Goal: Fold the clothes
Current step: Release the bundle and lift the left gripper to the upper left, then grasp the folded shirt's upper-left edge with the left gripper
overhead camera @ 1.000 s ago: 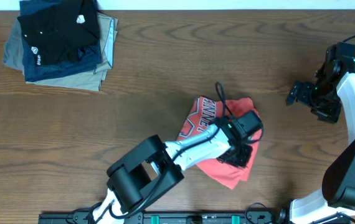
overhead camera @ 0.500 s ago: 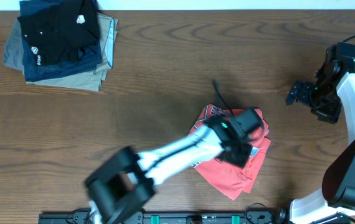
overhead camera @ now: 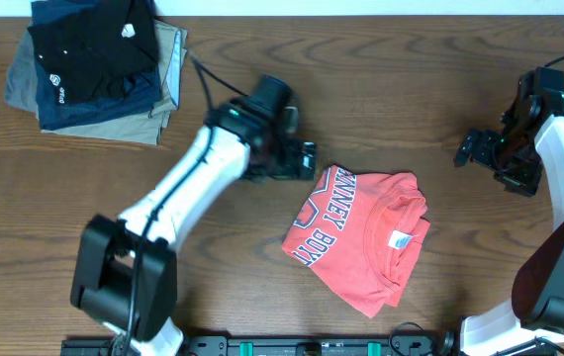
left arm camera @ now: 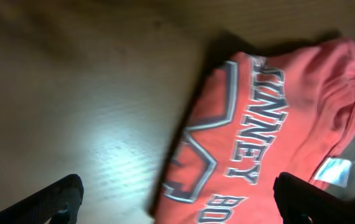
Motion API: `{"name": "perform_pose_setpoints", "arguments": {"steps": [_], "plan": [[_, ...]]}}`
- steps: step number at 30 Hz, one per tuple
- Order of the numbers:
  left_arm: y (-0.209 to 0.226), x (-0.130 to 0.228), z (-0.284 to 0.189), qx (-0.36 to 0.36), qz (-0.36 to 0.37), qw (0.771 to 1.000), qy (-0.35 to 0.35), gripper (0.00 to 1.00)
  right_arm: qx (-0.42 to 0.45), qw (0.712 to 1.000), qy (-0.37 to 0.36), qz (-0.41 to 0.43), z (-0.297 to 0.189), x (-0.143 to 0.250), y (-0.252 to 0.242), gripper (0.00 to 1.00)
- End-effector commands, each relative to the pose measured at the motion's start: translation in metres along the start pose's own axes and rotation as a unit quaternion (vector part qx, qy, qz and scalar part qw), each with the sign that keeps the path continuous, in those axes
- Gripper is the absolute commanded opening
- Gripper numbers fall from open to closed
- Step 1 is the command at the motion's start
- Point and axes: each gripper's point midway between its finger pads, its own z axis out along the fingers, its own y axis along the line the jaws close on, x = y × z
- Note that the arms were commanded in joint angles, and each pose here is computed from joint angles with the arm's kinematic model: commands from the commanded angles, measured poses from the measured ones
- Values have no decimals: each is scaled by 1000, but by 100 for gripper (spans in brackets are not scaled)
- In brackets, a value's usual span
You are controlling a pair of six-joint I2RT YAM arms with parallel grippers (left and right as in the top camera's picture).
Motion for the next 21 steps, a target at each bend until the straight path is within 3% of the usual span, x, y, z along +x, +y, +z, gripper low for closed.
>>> {"name": "perform_pose_setpoints", "arguments": {"steps": [1,7,21], "plan": [[-3,17,20,88,52,993,62,98,-3,1000,-5,1,-3,-1,1,99],[-11,35,49,177,73,974,120,98,-3,1000,-5,1,-3,-1,1,99],[-28,77,104,176,99,958,203,99,-3,1000,-5,1,-3,-1,1,99]]}}
